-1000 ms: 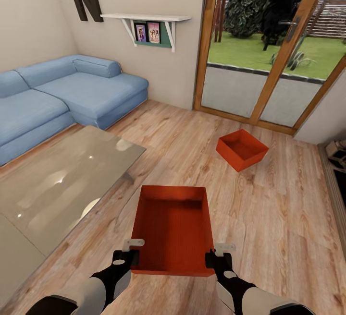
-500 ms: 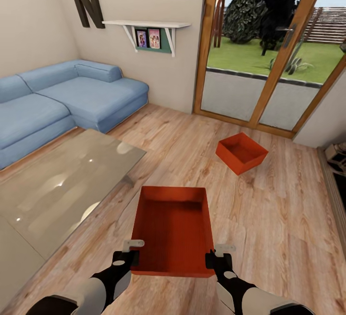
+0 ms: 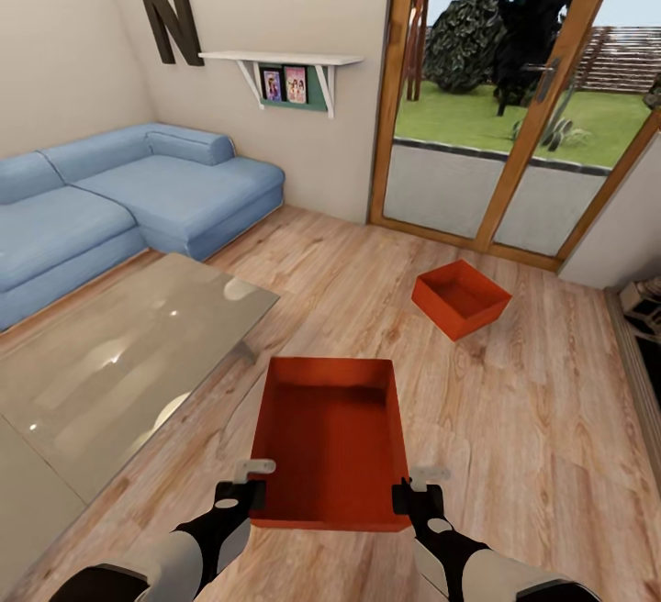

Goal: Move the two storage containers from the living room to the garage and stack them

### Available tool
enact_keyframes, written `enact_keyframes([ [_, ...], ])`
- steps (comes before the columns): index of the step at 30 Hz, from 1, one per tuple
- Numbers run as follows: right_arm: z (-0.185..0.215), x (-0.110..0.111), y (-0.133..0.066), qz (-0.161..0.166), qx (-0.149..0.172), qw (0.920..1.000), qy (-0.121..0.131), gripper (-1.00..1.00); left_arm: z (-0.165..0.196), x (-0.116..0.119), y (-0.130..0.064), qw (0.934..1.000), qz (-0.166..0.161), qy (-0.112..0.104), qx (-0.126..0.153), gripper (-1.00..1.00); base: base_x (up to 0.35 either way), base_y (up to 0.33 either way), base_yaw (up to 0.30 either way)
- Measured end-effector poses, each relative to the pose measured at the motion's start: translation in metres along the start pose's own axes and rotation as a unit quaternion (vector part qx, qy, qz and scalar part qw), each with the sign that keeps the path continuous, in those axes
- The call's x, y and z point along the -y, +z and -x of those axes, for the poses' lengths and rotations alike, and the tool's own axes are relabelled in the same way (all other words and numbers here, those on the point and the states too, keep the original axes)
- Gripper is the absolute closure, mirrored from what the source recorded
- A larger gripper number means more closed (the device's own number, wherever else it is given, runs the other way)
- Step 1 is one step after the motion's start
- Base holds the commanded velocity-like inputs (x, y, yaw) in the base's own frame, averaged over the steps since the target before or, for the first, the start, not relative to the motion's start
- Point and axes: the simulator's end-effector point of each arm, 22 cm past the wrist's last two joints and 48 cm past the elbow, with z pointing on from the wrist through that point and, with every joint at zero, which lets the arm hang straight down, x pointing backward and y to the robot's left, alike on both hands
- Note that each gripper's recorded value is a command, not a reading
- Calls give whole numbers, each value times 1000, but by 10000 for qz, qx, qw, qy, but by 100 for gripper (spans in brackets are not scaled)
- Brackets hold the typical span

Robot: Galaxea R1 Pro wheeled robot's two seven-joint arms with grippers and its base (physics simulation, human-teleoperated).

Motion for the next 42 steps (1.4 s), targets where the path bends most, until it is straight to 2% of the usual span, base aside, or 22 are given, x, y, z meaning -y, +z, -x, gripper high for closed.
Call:
enact_keyframes([
  [28, 23, 0, -8, 4, 193, 9998, -8, 100, 20, -2, -11, 9998, 7, -35, 191, 100, 0, 0, 0],
  [33, 24, 0, -9, 19, 158, 9999, -58, 100, 17, -3, -13, 9999, 16, -78, 151, 100, 0, 0, 0],
  [42, 33, 0, -12, 11, 271, 9996, -38, 100, 28, -3, -17, 9996, 14, -80, 266, 100, 0, 0, 0],
])
